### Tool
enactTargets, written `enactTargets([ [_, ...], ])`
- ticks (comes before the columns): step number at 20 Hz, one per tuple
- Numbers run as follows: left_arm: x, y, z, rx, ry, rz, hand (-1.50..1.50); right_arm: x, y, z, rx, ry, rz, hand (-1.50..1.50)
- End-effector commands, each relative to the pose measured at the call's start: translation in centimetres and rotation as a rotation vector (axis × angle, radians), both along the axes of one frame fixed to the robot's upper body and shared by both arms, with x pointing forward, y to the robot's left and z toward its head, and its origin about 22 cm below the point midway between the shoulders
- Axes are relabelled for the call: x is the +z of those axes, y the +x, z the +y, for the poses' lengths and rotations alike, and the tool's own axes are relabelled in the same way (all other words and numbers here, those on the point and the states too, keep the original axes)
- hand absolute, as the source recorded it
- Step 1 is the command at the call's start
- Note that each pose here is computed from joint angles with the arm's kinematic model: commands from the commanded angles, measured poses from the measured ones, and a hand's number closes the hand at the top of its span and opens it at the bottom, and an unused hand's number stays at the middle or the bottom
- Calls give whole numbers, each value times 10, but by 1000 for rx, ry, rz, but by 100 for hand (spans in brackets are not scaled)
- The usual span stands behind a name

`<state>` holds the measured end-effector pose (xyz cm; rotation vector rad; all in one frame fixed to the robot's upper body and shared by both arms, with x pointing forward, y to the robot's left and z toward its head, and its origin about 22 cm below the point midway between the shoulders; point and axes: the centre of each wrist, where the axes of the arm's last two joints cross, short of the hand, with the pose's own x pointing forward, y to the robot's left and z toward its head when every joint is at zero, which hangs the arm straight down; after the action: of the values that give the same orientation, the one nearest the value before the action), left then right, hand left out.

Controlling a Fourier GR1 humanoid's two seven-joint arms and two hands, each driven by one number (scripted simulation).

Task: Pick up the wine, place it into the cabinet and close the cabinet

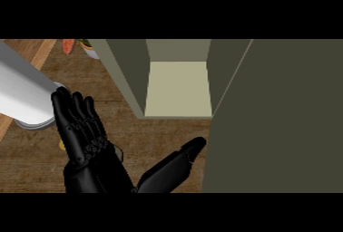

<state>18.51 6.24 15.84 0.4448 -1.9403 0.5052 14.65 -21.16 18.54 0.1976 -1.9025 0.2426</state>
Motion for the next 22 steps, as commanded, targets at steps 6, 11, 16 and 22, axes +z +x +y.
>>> enactTargets([
  [6,6,-29,22,89,-34,47,-150,17,-12,0,-4,17,-32,-150],
  [11,8,-28,35,124,-52,51,-150,22,-27,-5,8,4,-46,-150],
  [16,-6,-39,61,128,-98,117,-150,35,-31,-6,-12,8,-46,-150],
  [22,-12,-38,77,125,-149,144,-150,30,-30,-5,8,12,-46,-150],
])
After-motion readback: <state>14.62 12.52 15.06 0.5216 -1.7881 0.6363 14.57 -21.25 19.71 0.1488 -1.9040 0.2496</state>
